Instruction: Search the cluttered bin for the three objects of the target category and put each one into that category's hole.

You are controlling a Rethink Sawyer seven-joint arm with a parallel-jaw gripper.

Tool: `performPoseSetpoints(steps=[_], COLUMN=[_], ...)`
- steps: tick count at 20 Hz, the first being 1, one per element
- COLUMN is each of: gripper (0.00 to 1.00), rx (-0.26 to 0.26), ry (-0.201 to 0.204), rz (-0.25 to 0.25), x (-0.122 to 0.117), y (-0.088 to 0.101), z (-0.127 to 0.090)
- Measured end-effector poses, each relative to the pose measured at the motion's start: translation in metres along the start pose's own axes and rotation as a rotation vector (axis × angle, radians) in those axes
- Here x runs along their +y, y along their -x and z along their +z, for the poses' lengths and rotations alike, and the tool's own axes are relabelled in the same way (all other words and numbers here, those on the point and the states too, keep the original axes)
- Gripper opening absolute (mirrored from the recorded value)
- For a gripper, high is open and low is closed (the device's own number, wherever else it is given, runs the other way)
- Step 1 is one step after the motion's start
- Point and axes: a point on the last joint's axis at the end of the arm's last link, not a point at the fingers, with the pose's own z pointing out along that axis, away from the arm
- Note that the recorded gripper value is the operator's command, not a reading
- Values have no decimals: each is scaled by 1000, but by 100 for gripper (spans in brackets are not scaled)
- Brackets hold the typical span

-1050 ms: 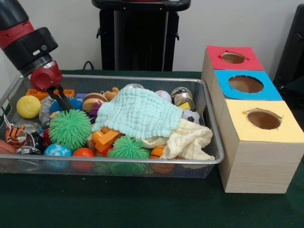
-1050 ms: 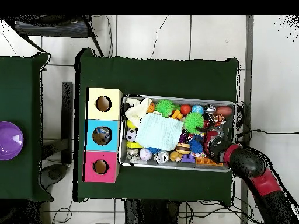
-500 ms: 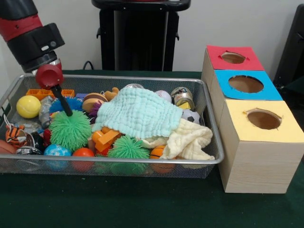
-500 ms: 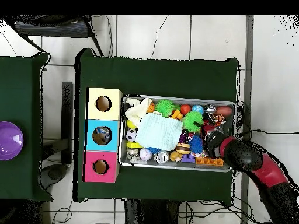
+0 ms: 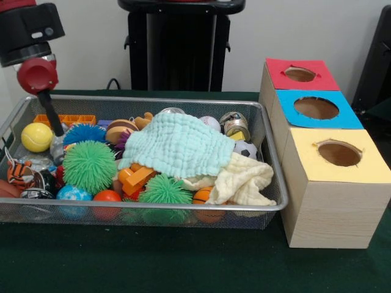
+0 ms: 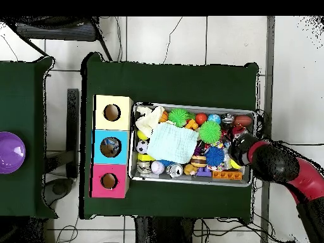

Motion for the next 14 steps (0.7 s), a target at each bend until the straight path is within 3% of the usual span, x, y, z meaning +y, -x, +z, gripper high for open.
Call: performPoseSetpoints(steps=[4, 9, 14], gripper=[100, 100, 100], rx=[-31, -45, -39], ry=[3, 7, 0], rz=[5, 76, 132], x=[5, -13, -36], y=[16, 50, 64], z=[-4, 18, 41])
